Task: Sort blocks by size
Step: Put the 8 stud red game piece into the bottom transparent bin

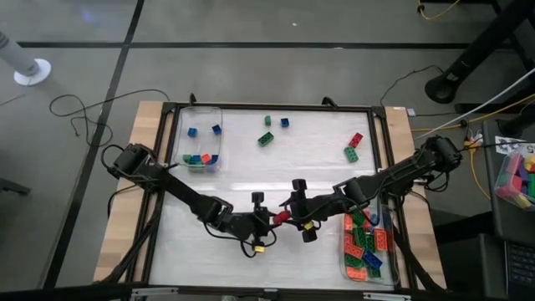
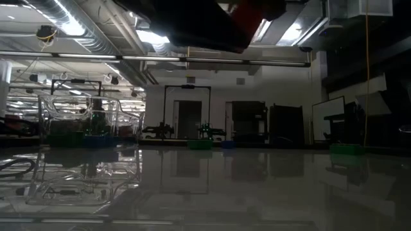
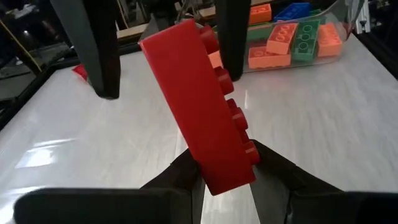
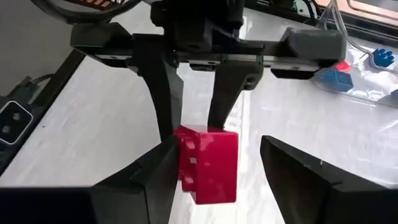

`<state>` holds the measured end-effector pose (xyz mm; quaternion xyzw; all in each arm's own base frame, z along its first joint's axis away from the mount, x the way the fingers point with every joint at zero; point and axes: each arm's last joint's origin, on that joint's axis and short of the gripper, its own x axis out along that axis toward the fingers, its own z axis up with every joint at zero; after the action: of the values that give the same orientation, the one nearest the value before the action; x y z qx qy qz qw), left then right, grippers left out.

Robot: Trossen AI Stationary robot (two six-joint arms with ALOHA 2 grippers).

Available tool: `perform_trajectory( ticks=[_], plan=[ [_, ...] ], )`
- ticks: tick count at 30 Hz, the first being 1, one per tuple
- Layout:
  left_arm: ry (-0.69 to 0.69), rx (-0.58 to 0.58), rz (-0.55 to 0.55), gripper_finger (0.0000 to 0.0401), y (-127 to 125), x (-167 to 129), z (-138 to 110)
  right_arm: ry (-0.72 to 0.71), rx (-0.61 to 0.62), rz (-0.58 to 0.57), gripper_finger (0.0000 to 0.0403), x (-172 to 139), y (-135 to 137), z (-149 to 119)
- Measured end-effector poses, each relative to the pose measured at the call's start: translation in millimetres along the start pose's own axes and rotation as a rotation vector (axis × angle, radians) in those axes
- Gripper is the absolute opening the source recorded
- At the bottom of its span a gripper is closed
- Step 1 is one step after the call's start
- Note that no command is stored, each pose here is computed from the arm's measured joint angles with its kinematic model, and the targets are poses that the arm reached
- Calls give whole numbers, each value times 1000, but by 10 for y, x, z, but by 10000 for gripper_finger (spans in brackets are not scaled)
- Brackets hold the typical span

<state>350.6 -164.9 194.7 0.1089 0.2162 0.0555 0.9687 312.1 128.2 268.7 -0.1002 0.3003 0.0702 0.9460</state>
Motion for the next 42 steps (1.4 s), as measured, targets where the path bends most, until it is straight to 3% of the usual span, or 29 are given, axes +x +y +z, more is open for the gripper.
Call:
perform_trajectory(
  ticks=[9,13,18,25,33,42],
  plan=[
    [-26,56,-7,90,-15,-7,24,7,46,87,220,1,16,-4],
    [-49,45,-7,90,-14,-7,49,10,64,138,180,-1,32,-4],
    [-40,46,-4,91,-11,-4,39,8,76,175,95,-3,46,0],
    [-26,46,-13,136,1,11,20,18,121,226,90,-24,60,2],
    [-7,9,30,211,163,109,9,307,237,180,101,-348,-5,98],
    [68,12,92,221,409,233,-61,821,352,28,96,-868,202,-138]
  ],
)
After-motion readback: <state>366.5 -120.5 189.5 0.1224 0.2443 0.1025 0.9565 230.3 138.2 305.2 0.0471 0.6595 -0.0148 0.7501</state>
